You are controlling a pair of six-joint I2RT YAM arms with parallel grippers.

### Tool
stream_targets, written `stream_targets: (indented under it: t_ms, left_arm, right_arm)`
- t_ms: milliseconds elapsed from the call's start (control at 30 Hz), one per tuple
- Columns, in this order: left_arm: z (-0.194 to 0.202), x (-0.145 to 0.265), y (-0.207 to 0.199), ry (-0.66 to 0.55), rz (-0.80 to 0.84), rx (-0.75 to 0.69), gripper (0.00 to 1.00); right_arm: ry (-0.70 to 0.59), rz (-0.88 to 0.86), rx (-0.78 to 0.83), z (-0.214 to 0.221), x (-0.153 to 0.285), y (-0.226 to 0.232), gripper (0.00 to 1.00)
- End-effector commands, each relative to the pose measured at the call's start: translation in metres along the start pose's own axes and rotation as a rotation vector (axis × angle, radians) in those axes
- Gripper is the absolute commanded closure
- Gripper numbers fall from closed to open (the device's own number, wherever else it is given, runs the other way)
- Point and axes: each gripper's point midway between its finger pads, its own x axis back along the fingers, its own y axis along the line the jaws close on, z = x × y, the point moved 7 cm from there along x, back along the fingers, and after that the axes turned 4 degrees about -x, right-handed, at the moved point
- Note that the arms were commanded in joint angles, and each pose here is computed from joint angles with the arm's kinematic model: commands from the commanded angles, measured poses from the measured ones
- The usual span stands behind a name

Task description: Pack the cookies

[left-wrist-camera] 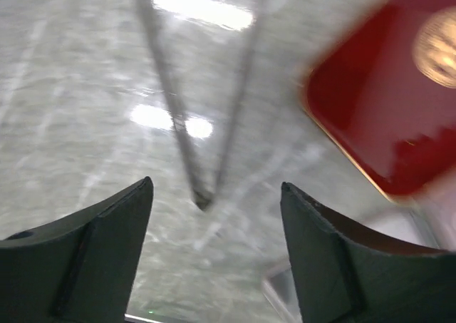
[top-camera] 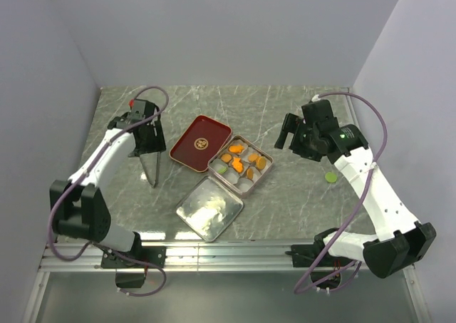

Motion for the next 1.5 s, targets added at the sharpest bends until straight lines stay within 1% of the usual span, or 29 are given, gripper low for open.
stream_targets:
  t_ms: [0, 33, 100, 233, 267, 300, 400, 467, 600, 733, 833, 933, 967, 1033, 1067, 1133, 1167, 1233, 1267, 1300, 1333, 1467]
  left_arm:
    - [0.009, 0.037, -0.029, -0.075, 0.215, -0.028, 0.23]
    - [0.021, 0.036, -0.035, -0.058, 0.25, -0.053, 0.24]
    - [0.036, 0.046, -0.056, -0.075, 0.349, -0.11, 0.26]
    - [0.075, 0.045, -0.079, -0.025, 0.475, -0.168, 0.32]
    - [0.082, 0.043, -0.082, -0.012, 0.492, -0.175, 0.33]
    - [0.093, 0.039, -0.086, 0.016, 0.503, -0.185, 0.37]
    - [0.108, 0.025, -0.091, 0.061, 0.487, -0.201, 0.45]
    - [0.114, 0.017, -0.098, 0.077, 0.478, -0.228, 0.47]
    - [0.118, 0.004, -0.107, 0.114, 0.441, -0.271, 0.5]
    - [0.128, -0.015, -0.112, 0.18, 0.387, -0.315, 0.52]
    - [0.13, -0.025, -0.111, 0.195, 0.329, -0.336, 0.55]
    - [0.134, -0.033, -0.109, 0.211, 0.301, -0.347, 0.61]
    - [0.135, -0.034, -0.109, 0.215, 0.299, -0.348, 0.67]
    - [0.137, -0.035, -0.109, 0.225, 0.297, -0.354, 0.73]
    - [0.138, -0.035, -0.109, 0.226, 0.298, -0.354, 0.78]
    - [0.138, -0.032, -0.107, 0.226, 0.298, -0.357, 0.83]
    - [0.137, -0.031, -0.106, 0.222, 0.294, -0.359, 0.87]
    - [0.134, -0.024, -0.104, 0.209, 0.297, -0.359, 0.91]
    - [0.133, -0.021, -0.103, 0.204, 0.294, -0.36, 0.96]
    - [0.13, -0.018, -0.102, 0.192, 0.283, -0.357, 0.98]
    - [0.125, -0.012, -0.101, 0.172, 0.294, -0.352, 0.99]
    - [0.112, 0.009, -0.096, 0.136, 0.294, -0.359, 1.0]
  right_arm:
    - [-0.039, -0.009, -0.015, -0.001, 0.01, -0.002, 0.0]
    - [-0.041, -0.011, -0.017, 0.0, 0.011, -0.002, 0.0]
    - [-0.035, -0.009, -0.019, 0.002, 0.01, -0.003, 0.0]
    - [-0.033, -0.012, -0.026, 0.006, 0.013, -0.007, 0.0]
    - [-0.028, -0.011, -0.026, 0.009, 0.013, -0.008, 0.0]
    - [-0.026, -0.01, -0.027, 0.01, 0.013, -0.009, 0.0]
    - [-0.031, -0.007, -0.034, 0.013, 0.016, -0.014, 0.0]
    - [-0.027, -0.002, -0.033, 0.017, 0.017, -0.016, 0.0]
    - [-0.037, 0.003, -0.037, 0.019, 0.022, -0.02, 0.0]
    - [-0.045, 0.012, -0.035, 0.02, 0.025, -0.023, 0.0]
    - [-0.047, 0.019, -0.033, 0.022, 0.026, -0.025, 0.0]
    - [-0.048, 0.023, -0.036, 0.023, 0.025, -0.027, 0.0]
    - [-0.05, 0.022, -0.037, 0.023, 0.026, -0.027, 0.0]
    - [-0.048, 0.027, -0.038, 0.023, 0.025, -0.028, 0.0]
    - [-0.051, 0.027, -0.04, 0.023, 0.025, -0.028, 0.0]
    - [-0.05, 0.028, -0.043, 0.023, 0.025, -0.029, 0.0]
    - [-0.049, 0.028, -0.044, 0.024, 0.024, -0.029, 0.0]
    - [-0.051, 0.029, -0.048, 0.023, 0.024, -0.03, 0.0]
    - [-0.053, 0.028, -0.049, 0.023, 0.024, -0.03, 0.0]
    - [-0.054, 0.03, -0.051, 0.023, 0.024, -0.03, 0.0]
    - [-0.054, 0.03, -0.049, 0.023, 0.024, -0.03, 0.0]
    - [-0.057, 0.024, -0.053, 0.022, 0.024, -0.028, 0.0]
